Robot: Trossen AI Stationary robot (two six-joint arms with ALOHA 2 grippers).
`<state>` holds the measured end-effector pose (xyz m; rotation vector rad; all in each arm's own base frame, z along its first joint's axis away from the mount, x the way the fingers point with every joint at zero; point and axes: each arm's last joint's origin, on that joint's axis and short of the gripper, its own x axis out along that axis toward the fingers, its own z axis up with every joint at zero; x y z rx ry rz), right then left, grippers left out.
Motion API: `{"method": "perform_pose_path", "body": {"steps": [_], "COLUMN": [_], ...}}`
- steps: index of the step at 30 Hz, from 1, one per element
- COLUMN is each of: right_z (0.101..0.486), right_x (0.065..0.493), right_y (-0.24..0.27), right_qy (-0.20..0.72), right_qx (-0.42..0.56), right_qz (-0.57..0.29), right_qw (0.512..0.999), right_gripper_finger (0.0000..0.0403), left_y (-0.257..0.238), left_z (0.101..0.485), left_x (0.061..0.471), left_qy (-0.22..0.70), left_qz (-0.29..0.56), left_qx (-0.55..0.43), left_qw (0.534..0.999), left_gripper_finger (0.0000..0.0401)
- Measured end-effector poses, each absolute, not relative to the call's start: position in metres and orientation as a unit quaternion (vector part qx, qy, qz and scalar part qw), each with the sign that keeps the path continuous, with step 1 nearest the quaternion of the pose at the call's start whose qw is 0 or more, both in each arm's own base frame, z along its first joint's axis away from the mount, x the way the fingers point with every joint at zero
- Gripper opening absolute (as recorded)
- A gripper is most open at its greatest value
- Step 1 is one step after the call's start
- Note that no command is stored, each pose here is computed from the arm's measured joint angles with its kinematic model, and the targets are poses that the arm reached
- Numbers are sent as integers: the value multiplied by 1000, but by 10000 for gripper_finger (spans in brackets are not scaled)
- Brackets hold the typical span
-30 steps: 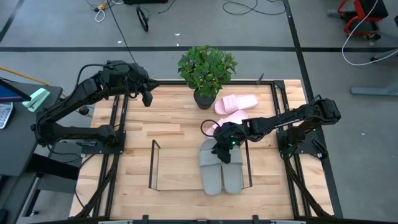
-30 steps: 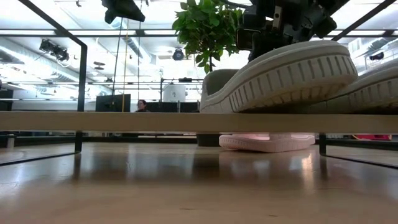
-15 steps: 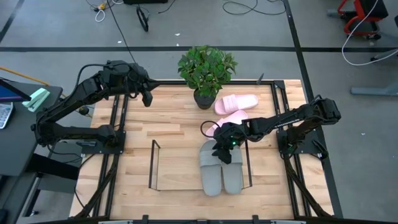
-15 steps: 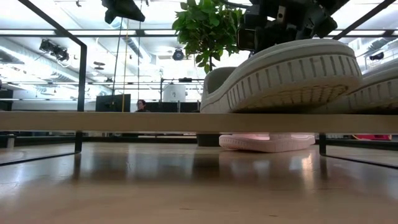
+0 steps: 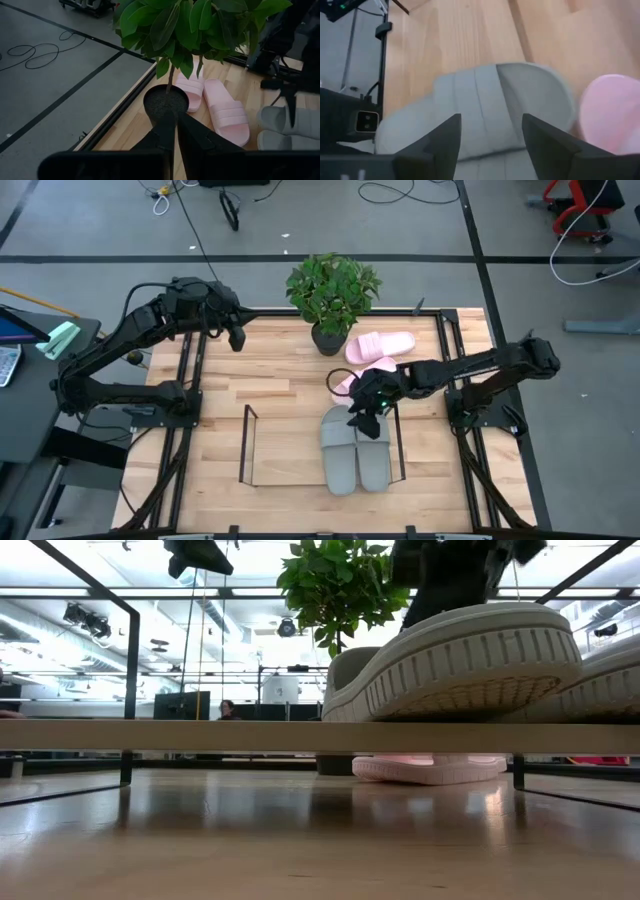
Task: Pick and place slides into the shelf
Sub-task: Put the bottom pink slide on the shelf
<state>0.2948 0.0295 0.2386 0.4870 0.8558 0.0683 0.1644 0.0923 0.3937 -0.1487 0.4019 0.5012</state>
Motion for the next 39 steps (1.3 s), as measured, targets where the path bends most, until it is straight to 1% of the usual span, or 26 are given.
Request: {"method": "perform_pose_path", "body": {"steps": [3,8,14,19,24,30,36,39], "right_z": [262,291,313,320,318,312,274,255], "right_x": [281,242,192,163,148,144,134,130], "right_y": [27,21,10,-5,-24,-54,-84,-97], "right_qy": [409,411,393,379,390,404,401,377], "right_qx": [225,209,198,224,268,300,363,395], "right_qz": [12,-45,-157,-253,-310,-333,-347,-357], "right_qw": [884,886,884,861,825,798,766,758], "right_gripper_finger": [211,208,210,207,204,204,203,199], "left_y": [92,91,89,86,86,85,79,75], "left_z": [393,390,376,354,341,323,311,311], "left_x": [164,163,166,180,199,223,240,243], "left_qy": [200,215,228,225,203,238,259,256], "left_qz": [246,248,236,200,182,173,159,153], "left_qx": [-74,-91,-145,-197,-247,-279,-288,-295], "left_qw": [946,940,933,933,930,914,908,908], "left_gripper_finger": [21,27,37,43,51,67,85,90]}}
